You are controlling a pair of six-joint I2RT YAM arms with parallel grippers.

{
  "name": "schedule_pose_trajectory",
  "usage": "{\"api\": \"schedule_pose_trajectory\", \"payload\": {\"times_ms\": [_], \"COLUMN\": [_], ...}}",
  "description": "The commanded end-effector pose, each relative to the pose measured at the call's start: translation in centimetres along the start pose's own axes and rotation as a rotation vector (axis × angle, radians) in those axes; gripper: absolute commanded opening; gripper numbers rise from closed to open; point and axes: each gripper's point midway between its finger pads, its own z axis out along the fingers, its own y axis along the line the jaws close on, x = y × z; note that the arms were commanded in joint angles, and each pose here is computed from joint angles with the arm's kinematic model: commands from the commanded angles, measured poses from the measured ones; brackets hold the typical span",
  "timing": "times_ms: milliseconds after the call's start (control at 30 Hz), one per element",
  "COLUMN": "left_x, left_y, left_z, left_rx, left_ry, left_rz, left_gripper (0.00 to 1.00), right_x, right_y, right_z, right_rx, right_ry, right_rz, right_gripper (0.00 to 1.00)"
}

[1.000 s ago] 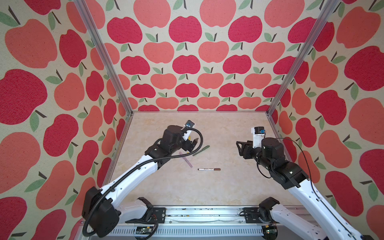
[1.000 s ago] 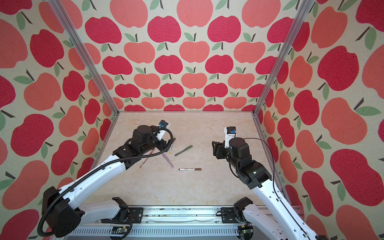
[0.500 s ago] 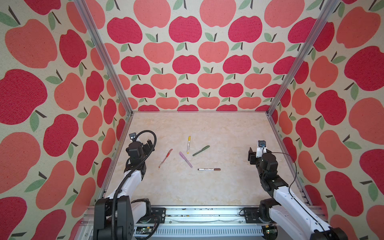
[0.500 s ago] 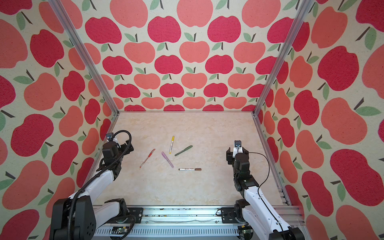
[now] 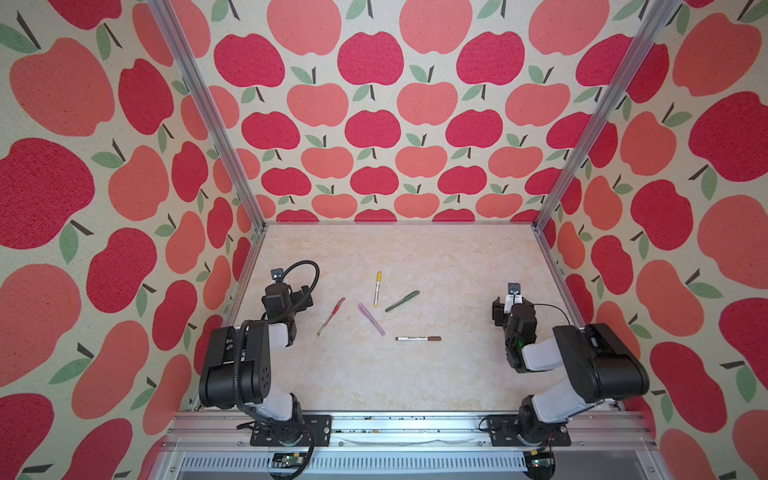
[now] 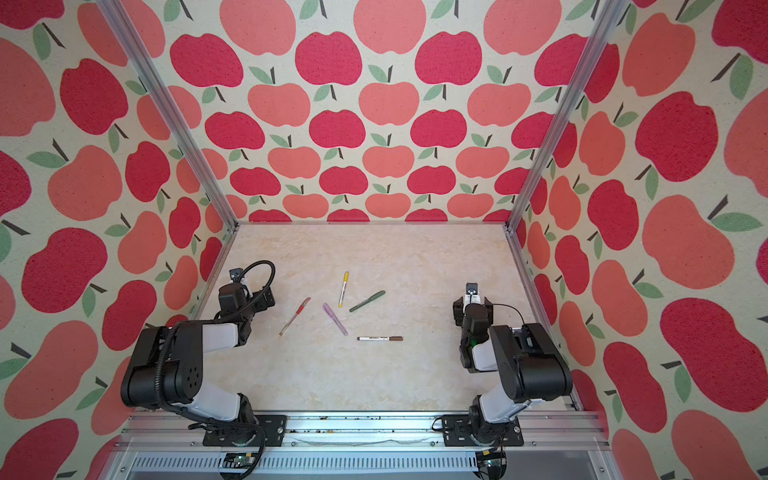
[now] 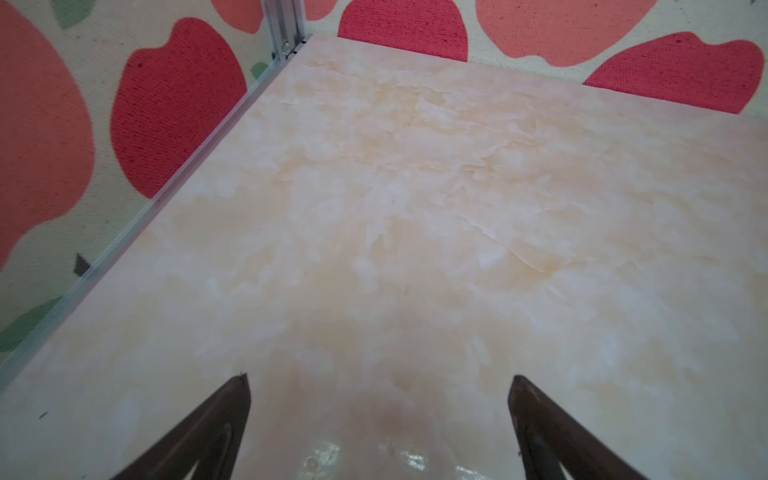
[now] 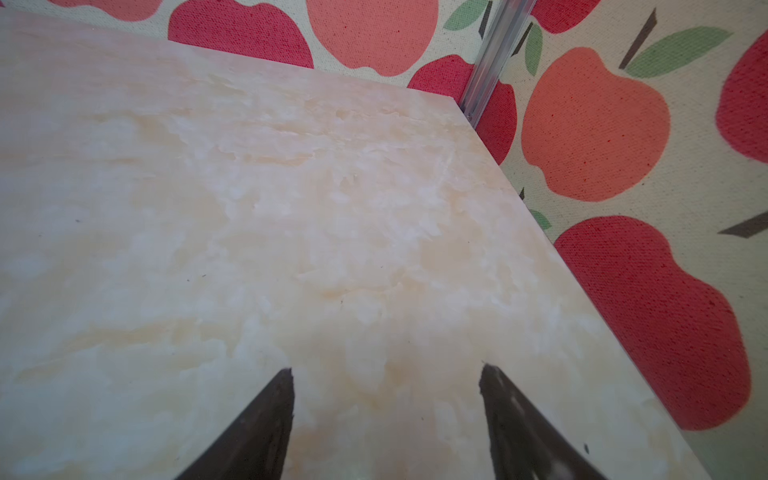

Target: Insert the pens into the pen caps

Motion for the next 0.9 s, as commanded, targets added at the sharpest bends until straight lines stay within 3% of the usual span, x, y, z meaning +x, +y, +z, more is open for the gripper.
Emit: {"api": "schedule_pose_trajectory", "payload": {"times_ms": [0,67,133,867], "left_x": [-1.2,-1.1,-1.2,-1.2], "left_y": [-0.8,-0.2,-0.6,-1.4], "left_z": [-0.9,-0.5,-0.4,-0.8], "left_rx": [0.037,-0.004,0.012,-0.015], "left_ry": [-0.167,-0.133,-0.134,-0.163], "left_rz": [0.048,0.025,0.043,0.103], "left_gripper": [0.99,0.99,0.99,0.99], "right_x": [-4.5,-4.1,-3.8,-3.7], "right_y": [0.4,0.3,0.0,0.5], "right_z": [0.8,1.8,2.7,3.0], "right_rx": [-0.027,-0.058,-0.079,-0.145], "right_ry": [-0.157,-0.093,-0.036,-0.028], "right_rz": [0.021,0.046,0.077,0.085], "right_gripper": [0.85,0.96,0.99,0.99]}}
